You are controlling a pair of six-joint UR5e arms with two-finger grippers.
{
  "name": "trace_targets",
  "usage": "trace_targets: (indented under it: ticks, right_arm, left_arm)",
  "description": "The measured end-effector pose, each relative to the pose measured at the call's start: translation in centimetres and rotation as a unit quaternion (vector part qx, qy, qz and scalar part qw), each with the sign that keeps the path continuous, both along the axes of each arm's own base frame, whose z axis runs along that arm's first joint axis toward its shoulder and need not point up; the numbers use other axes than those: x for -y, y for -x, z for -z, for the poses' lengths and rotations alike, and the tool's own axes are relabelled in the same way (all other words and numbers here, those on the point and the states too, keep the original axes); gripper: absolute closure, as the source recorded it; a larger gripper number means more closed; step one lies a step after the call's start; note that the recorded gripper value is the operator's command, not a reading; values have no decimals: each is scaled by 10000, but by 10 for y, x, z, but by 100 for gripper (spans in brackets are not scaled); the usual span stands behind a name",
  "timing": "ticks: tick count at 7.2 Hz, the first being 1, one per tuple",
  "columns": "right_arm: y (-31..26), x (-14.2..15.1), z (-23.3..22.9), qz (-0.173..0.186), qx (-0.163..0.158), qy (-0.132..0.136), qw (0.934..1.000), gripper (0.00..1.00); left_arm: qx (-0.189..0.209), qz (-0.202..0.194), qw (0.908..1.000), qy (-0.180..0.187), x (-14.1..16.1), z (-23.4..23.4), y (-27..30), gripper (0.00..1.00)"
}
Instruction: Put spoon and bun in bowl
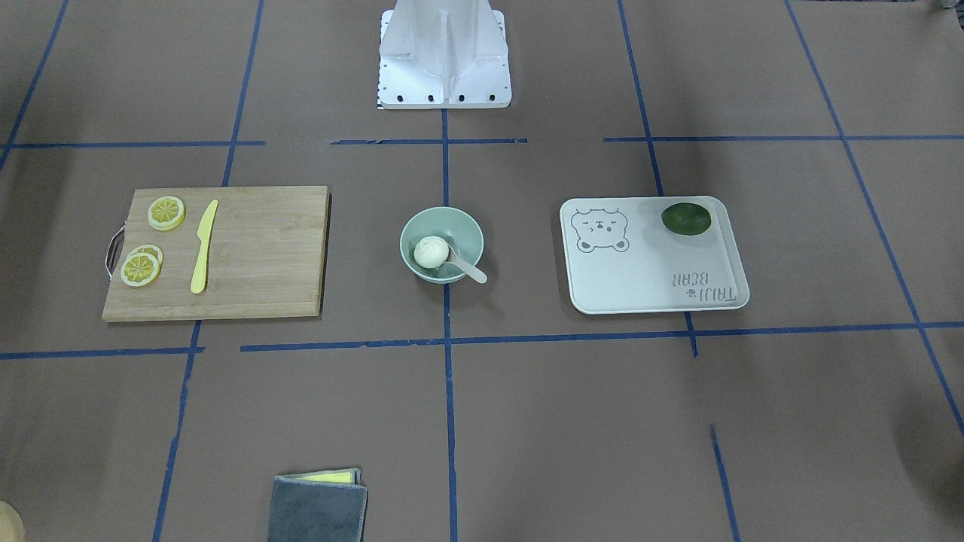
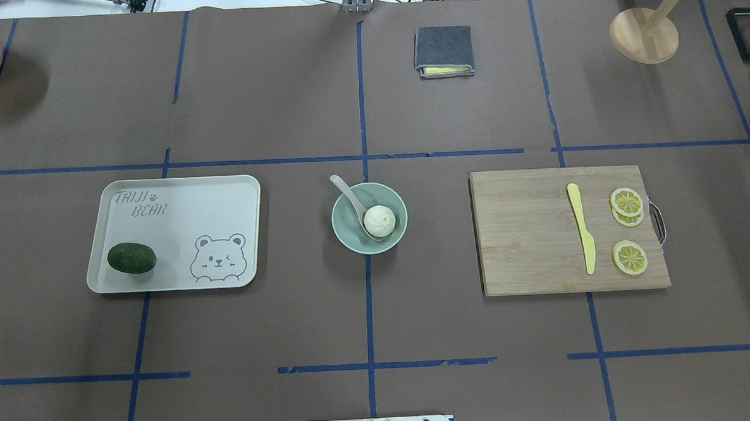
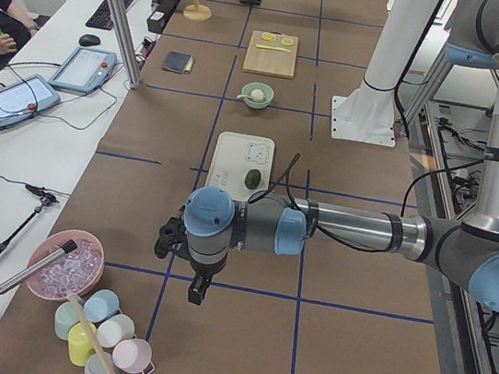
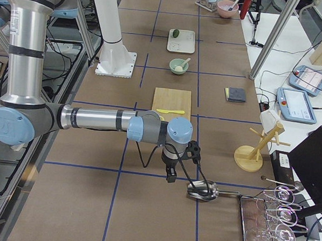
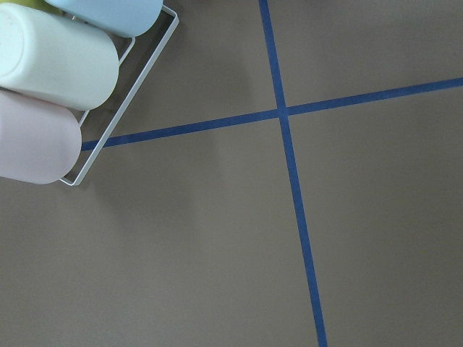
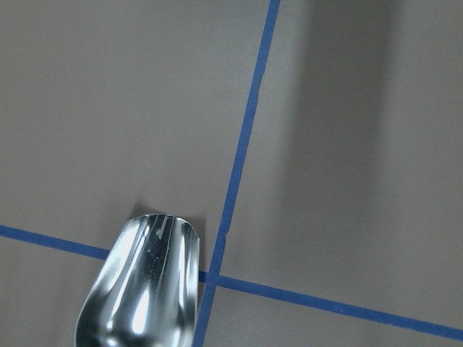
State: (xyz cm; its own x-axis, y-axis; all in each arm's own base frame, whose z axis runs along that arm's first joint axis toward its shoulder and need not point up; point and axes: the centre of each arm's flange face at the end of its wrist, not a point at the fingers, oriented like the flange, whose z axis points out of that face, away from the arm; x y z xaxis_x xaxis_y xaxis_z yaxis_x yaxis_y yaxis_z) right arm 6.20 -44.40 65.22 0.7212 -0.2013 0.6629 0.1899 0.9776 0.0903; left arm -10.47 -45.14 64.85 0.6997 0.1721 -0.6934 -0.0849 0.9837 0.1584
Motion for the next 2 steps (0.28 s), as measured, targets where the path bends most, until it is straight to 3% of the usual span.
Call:
trace_targets:
  ticks: [2]
  right_arm:
    - [0, -1, -5, 0, -1, 54, 10000, 0]
  left_arm:
    - [-1, 1, 10000, 16, -1, -1, 0, 0]
